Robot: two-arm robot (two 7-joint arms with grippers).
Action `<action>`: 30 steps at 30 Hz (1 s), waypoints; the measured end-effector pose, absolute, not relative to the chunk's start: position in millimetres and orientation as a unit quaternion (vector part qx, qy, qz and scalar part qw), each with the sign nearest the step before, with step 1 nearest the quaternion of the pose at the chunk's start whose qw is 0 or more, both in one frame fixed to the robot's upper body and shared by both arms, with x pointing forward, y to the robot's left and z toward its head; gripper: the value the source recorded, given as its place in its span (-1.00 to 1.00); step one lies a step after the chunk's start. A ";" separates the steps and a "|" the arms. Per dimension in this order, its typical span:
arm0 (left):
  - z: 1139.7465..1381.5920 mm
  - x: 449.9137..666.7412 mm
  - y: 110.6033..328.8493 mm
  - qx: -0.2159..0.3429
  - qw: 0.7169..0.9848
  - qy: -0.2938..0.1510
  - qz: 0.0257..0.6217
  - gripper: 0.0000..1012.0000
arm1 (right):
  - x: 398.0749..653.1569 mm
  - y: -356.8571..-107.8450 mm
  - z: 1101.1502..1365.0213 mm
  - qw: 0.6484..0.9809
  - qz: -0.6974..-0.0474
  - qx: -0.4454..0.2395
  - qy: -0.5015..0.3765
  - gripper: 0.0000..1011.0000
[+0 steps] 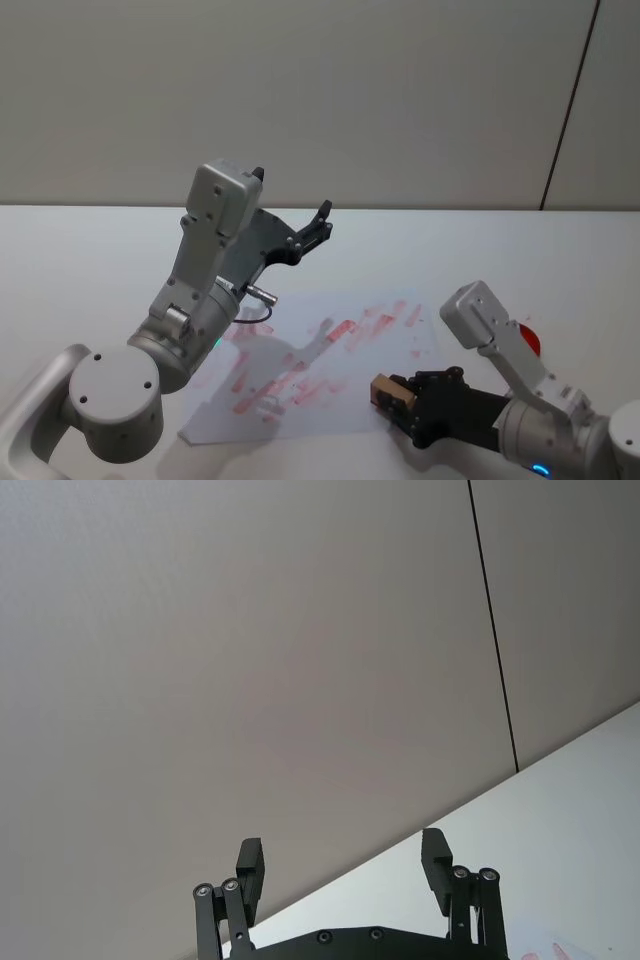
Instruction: Use the one hand to pick up the stamp and affix it onto the A4 paper.
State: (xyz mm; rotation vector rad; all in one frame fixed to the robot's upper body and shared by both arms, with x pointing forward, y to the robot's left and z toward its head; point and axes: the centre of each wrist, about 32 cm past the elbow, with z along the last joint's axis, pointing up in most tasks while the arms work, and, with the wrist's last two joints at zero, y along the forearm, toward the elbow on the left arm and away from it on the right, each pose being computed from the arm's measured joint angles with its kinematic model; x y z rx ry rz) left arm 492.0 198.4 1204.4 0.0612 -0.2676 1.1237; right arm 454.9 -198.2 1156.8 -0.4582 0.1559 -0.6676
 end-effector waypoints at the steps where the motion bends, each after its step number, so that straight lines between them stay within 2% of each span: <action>1: 1204.4 492.0 198.4 0.029 0.837 -0.126 0.531 0.98 | 455.6 -197.8 1156.7 0.917 -0.325 -0.220 0.076 -0.57; 15: 1204.4 492.0 198.4 0.029 0.837 -0.126 0.531 0.98 | 461.2 -200.0 1173.2 0.915 -0.358 -0.171 0.071 -0.57; 30: 1204.4 492.0 198.4 0.029 0.837 -0.126 0.531 0.98 | 462.2 -220.1 1197.1 0.900 -0.410 -0.135 0.065 -0.57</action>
